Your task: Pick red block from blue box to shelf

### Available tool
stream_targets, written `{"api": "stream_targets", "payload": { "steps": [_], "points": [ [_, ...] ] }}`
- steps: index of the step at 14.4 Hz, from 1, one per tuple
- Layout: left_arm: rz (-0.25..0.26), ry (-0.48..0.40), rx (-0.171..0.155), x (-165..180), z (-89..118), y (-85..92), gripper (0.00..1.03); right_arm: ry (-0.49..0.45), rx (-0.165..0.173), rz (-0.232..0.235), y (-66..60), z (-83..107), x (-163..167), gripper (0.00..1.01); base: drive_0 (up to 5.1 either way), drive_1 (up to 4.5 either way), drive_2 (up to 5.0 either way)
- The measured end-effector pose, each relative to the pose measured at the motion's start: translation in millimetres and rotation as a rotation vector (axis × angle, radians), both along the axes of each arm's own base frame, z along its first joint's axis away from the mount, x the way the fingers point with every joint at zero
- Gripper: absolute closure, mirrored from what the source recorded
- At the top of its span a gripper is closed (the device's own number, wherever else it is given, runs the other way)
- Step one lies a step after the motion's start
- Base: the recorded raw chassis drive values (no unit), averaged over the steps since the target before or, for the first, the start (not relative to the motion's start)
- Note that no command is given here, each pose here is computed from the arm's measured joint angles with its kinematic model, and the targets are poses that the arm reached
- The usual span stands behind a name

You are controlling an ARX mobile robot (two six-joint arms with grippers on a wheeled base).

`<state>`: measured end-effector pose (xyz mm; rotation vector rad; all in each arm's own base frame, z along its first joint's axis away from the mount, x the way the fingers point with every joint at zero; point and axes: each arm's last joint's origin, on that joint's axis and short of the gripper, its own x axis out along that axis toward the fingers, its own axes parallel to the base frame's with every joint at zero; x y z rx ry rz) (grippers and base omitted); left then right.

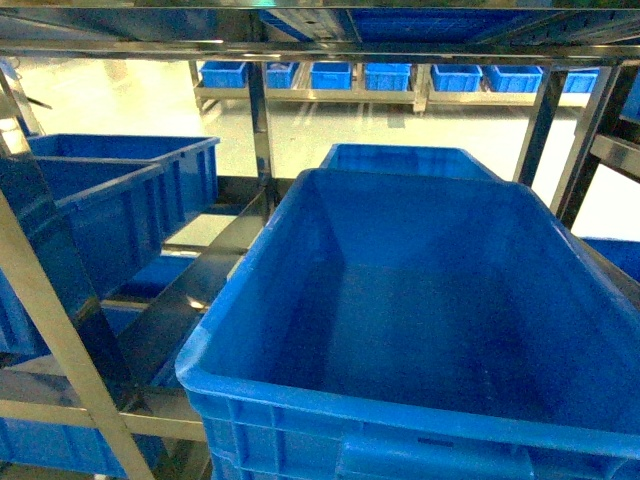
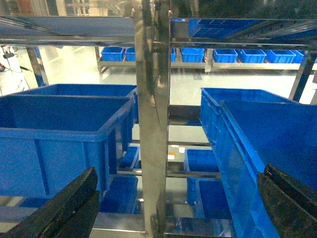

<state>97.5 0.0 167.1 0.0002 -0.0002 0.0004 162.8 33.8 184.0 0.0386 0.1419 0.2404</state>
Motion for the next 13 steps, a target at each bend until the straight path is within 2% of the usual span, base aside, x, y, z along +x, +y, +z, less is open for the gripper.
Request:
{"api": "stream_targets", "payload": {
  "steps": [2, 3, 6, 9, 12, 13],
  "points": [
    [0.000, 0.000, 0.000, 0.0, 0.0, 0.0, 0.05, -0.011, -0.043, 0.080, 19.0, -12.6, 14.0, 0.73, 0.0, 0.00, 0.0],
    [0.000, 0.000, 0.000, 0.0, 0.0, 0.0, 0.05, -0.006, -0.057, 0.098, 23.8, -21.6, 22.7, 0.73, 0.0, 0.00, 0.0],
    [0.000, 0.000, 0.000, 0.0, 0.0, 0.0, 0.05, -0.015, -0.085, 0.111, 32.1, -30.3, 50.4, 0.73, 0.0, 0.00, 0.0],
    [0.000, 0.000, 0.000, 0.0, 0.0, 0.0, 0.05, -0.009, -0.087, 0.117, 31.9, -35.0, 68.5, 0.73, 0.0, 0.00, 0.0],
    [0.000, 0.000, 0.000, 0.0, 0.0, 0.0, 0.05, -0.015, -0.088, 0.101, 32.9, -39.9, 85.0, 0.73, 0.0, 0.00, 0.0],
    [0.000, 0.000, 0.000, 0.0, 0.0, 0.0, 0.05, -0.012, -0.084, 0.118, 33.8, -40.2, 88.6, 0.73, 0.0, 0.00, 0.0]
  ]
}}
